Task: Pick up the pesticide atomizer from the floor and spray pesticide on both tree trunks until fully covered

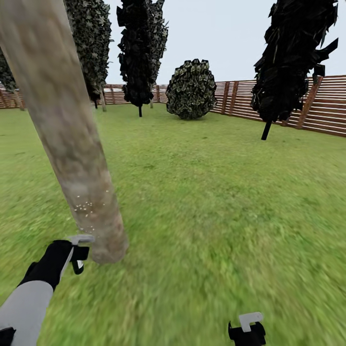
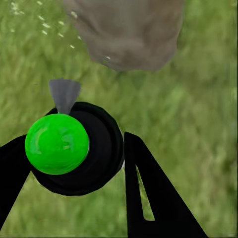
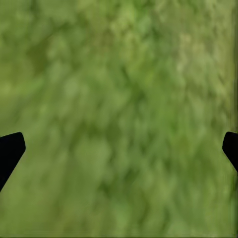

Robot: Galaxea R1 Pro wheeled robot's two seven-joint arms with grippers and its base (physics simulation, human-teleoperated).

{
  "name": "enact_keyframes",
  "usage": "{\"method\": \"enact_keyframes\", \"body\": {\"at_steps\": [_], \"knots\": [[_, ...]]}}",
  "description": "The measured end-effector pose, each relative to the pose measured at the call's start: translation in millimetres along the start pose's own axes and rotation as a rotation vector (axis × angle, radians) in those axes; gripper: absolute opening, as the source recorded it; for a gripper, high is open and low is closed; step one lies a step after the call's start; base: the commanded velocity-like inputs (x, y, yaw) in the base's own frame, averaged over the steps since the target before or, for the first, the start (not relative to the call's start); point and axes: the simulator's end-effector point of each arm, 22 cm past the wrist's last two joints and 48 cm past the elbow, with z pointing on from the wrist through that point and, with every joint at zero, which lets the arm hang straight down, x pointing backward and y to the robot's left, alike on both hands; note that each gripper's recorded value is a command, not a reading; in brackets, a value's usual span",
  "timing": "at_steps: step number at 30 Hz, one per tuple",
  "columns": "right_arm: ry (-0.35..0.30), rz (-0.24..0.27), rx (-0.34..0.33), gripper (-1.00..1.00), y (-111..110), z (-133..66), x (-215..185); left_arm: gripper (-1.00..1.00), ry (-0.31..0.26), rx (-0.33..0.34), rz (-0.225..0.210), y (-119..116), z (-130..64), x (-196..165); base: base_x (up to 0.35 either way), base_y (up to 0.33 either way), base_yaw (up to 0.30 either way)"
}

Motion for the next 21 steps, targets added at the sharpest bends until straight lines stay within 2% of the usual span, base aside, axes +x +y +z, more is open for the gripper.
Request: {"method": "enact_keyframes", "body": {"at_steps": [3,8,11,13,14,15,18,21], "knots": [[-0.001,0.0,0.0,1.0,0.0,0.3,-0.4,-1.0,-0.008,0.052,0.005,-39.8,0.3,-2.1,0.105,-0.098,0.0],[-0.001,-0.001,-0.001,1.0,0.3,0.3,-0.4,-1.0,-0.038,0.054,0.027,-45.7,4.4,1.2,0.006,-0.006,0.0],[-0.001,-0.001,-0.001,1.0,0.3,0.2,-0.2,-1.0,-0.061,0.074,0.029,-60.0,6.1,3.8,0.0,0.0,0.0],[0.0,-0.001,-0.001,1.0,0.4,0.2,0.0,-1.0,-0.044,0.069,0.031,-56.6,10.2,18.1,0.0,0.0,0.0],[0.0,-0.001,-0.001,1.0,0.4,0.4,-0.2,-1.0,-0.016,0.061,0.017,-48.9,15.0,38.7,0.0,0.0,0.0],[0.0,-0.001,-0.001,1.0,0.4,0.3,-0.2,-1.0,-0.011,0.049,-0.003,-38.1,17.7,49.3,0.0,0.0,0.0],[0.0,-0.001,-0.001,1.0,0.3,0.4,-0.3,-1.0,-0.049,0.03,-0.043,-19.4,25.0,62.9,0.0,0.0,0.0],[-0.002,0.0,-0.005,1.0,3.0,0.0,-1.1,-1.0,-0.043,-0.042,-0.059,-6.6,30.7,79.2,0.0,0.0,0.031]]}}
